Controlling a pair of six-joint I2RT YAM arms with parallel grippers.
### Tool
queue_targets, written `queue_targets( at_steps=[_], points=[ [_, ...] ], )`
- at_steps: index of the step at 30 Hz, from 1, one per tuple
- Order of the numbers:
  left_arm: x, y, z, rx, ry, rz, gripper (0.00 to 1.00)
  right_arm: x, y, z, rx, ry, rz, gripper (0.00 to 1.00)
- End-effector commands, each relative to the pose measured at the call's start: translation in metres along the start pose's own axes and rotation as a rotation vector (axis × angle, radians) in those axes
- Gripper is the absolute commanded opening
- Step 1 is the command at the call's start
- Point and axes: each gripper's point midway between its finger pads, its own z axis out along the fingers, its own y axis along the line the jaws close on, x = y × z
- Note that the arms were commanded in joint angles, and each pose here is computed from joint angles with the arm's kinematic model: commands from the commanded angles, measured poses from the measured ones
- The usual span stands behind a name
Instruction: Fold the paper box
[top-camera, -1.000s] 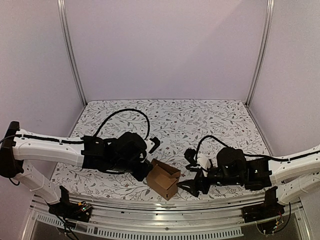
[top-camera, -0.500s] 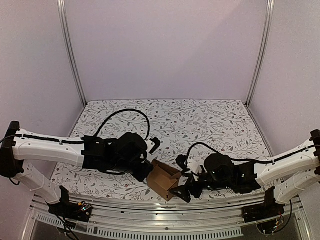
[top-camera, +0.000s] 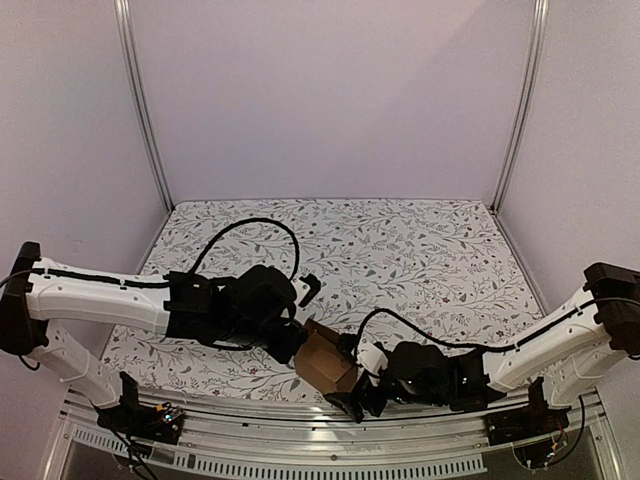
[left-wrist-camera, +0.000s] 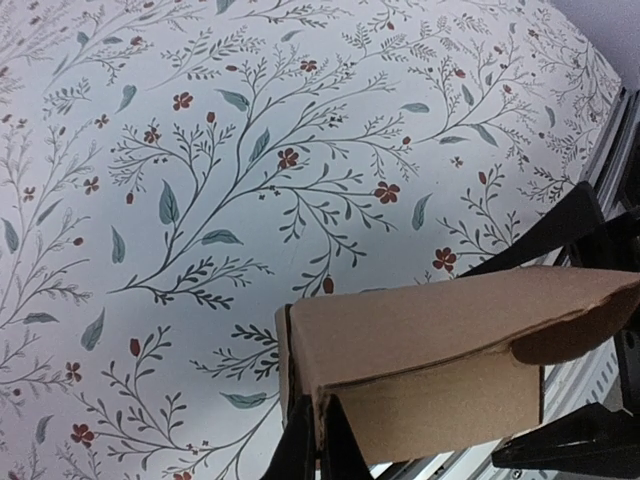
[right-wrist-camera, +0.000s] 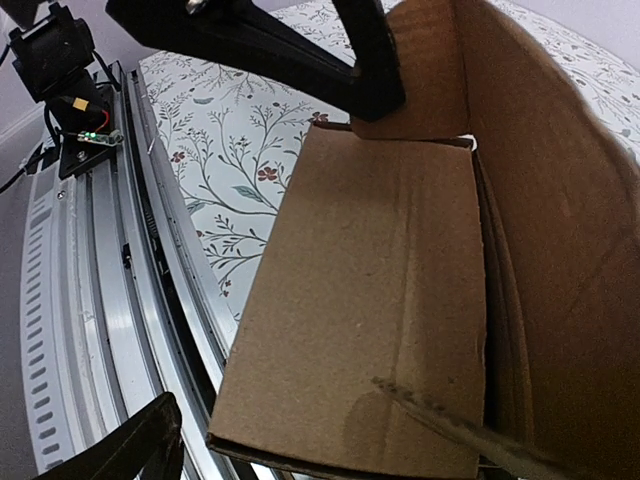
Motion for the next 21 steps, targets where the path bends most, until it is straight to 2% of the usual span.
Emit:
queue_targets(
  at_steps=[1,4,15,21],
  points=[
    [0.059,0.008,0.011,-0.041,0.216,0.029,0.0,-0.002,-0.008,0.003,0.105,-0.051,-0.01,0.99],
    [0.06,0.008,0.011,-0.042,0.217,0.024,0.0,0.001,-0.012,0.003,0.145,-0.065,-0.014,0.95],
    [0.058,0.014,0.003,-0.07,0.218,0.049,0.0,0.003,-0.017,0.005,0.168,-0.086,-0.022,0.66],
    [0.062,0.021,0.0,-0.1,0.237,0.076,0.0,0.007,-0.016,0.005,0.162,-0.077,-0.031,0.62]
  ],
)
